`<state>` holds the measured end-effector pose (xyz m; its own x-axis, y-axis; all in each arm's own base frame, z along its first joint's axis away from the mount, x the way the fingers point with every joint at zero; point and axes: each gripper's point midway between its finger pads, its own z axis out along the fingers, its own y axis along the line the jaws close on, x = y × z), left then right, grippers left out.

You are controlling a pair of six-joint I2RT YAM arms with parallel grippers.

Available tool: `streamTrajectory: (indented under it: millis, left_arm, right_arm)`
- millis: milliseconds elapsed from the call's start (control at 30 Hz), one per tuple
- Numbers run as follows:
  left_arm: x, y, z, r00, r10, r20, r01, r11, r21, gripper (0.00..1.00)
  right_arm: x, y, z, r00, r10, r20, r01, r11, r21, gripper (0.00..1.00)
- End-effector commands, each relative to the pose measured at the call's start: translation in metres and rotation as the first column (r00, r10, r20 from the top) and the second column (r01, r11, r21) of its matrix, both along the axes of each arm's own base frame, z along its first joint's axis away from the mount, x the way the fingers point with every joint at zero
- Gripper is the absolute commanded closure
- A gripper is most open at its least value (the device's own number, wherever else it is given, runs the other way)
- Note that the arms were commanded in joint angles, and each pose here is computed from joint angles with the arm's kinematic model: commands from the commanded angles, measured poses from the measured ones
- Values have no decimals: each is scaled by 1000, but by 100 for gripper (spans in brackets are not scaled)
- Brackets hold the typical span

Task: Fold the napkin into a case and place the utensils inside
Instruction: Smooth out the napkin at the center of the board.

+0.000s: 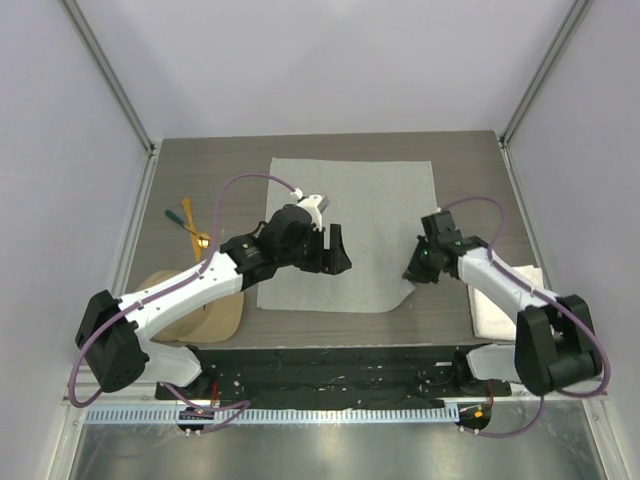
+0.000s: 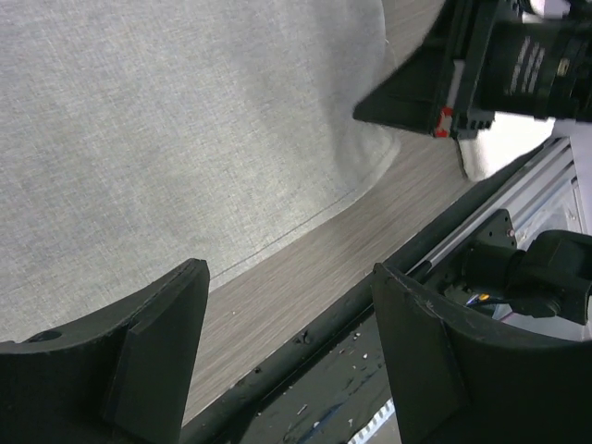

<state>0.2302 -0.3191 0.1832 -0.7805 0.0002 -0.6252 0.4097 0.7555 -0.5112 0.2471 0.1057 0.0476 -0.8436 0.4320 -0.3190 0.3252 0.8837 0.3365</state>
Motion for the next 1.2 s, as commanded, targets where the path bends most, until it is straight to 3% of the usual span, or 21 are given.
streamTrajectory:
  millis: [0, 67, 100, 167, 200, 267, 400, 433, 567, 733, 800, 1167]
  left_arm:
    - [10, 6, 31, 996, 36, 80, -34, 999, -23, 24]
    - [11, 9, 30, 996, 44, 77, -43, 999, -17, 24]
    - [12, 9, 29, 996, 48, 73, -47, 999, -15, 24]
    - [12, 11, 30, 996, 50, 69, -49, 999, -14, 24]
    - [11, 12, 29, 996, 47, 70, -47, 999, -6, 24]
    - [12, 15, 29, 996, 53, 73, -53, 999, 3, 23]
    - [13, 20, 23, 996, 59, 64, -60, 998, 9, 23]
    - [14, 20, 23, 996, 63, 62, -63, 998, 4, 23]
    - [15, 16, 20, 998, 52, 37, -52, 999, -17, 23]
    - [14, 17, 24, 998, 42, 45, -41, 999, -17, 23]
    - [13, 20, 26, 998, 42, 50, -41, 999, -16, 23]
    - [13, 34, 25, 997, 62, 49, -61, 998, -30, 23]
  right_arm:
    - [65, 64, 51, 990, 63, 125, -74, 994, 85, 89]
    - [95, 96, 68, 982, 106, 154, -121, 988, 91, 78]
    - [104, 105, 74, 978, 127, 165, -144, 985, 96, 61]
    - [124, 111, 87, 972, 144, 184, -160, 984, 76, 45]
    - [123, 104, 87, 970, 165, 180, -173, 985, 28, 32]
    - [117, 92, 94, 965, 161, 208, -162, 987, -11, 26]
    - [91, 79, 75, 969, 155, 191, -156, 988, -12, 29]
    - [87, 77, 62, 971, 153, 183, -153, 988, -13, 39]
    - [83, 103, 46, 977, 158, 141, -174, 979, 108, 48]
    - [82, 104, 13, 985, 139, 101, -142, 989, 33, 54]
    - [81, 106, 3, 986, 147, 75, -150, 988, 27, 60]
    - [81, 104, -23, 990, 136, 25, -134, 989, -70, 62]
